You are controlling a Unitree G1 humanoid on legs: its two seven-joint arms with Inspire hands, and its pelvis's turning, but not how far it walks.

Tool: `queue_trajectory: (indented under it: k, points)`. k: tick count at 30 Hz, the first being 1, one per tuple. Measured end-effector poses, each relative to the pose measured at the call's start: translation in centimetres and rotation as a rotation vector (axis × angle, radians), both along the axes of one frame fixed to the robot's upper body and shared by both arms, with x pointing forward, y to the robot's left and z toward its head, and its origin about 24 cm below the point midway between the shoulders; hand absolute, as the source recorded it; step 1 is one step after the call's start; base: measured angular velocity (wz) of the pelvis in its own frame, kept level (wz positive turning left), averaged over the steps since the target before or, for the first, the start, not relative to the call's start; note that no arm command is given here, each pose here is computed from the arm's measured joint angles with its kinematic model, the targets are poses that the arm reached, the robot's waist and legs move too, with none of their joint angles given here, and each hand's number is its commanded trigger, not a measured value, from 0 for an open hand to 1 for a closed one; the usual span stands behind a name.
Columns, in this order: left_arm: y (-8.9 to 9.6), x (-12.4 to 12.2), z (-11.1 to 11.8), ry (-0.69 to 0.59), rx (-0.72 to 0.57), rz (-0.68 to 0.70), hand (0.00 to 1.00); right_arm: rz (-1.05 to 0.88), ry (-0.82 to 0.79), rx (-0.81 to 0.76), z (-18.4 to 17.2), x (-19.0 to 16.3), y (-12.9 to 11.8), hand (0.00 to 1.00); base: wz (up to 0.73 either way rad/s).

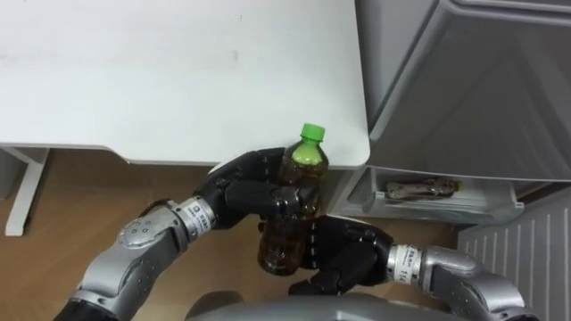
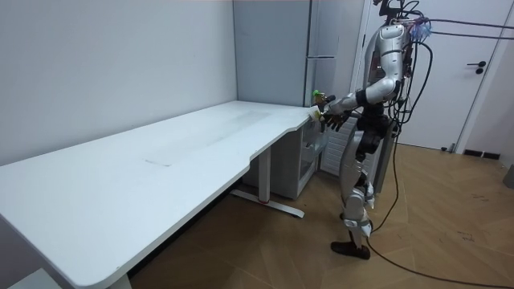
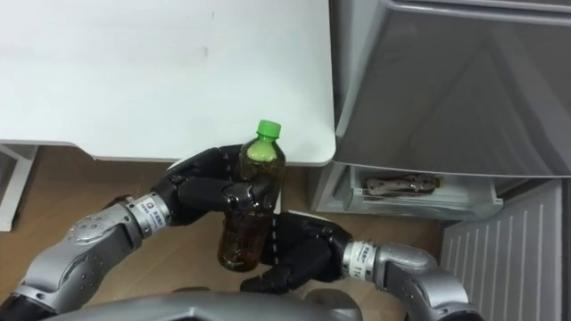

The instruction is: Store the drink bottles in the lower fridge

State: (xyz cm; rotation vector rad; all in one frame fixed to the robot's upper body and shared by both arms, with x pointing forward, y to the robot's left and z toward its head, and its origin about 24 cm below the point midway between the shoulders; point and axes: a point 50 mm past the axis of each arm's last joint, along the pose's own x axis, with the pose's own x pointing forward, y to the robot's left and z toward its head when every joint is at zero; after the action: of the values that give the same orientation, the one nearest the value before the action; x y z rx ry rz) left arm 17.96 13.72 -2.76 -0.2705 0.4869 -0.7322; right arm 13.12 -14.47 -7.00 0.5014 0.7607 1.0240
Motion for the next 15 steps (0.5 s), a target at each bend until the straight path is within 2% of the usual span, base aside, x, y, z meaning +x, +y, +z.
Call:
queue_trajectory:
  k: [15]
  points:
    - [-0.82, 0.01, 0.06, -0.022, 0.014, -0.020, 1.00, -0.113, 0.073, 0.076, -0.25, -0.77, 0.73, 0.00, -0.02]
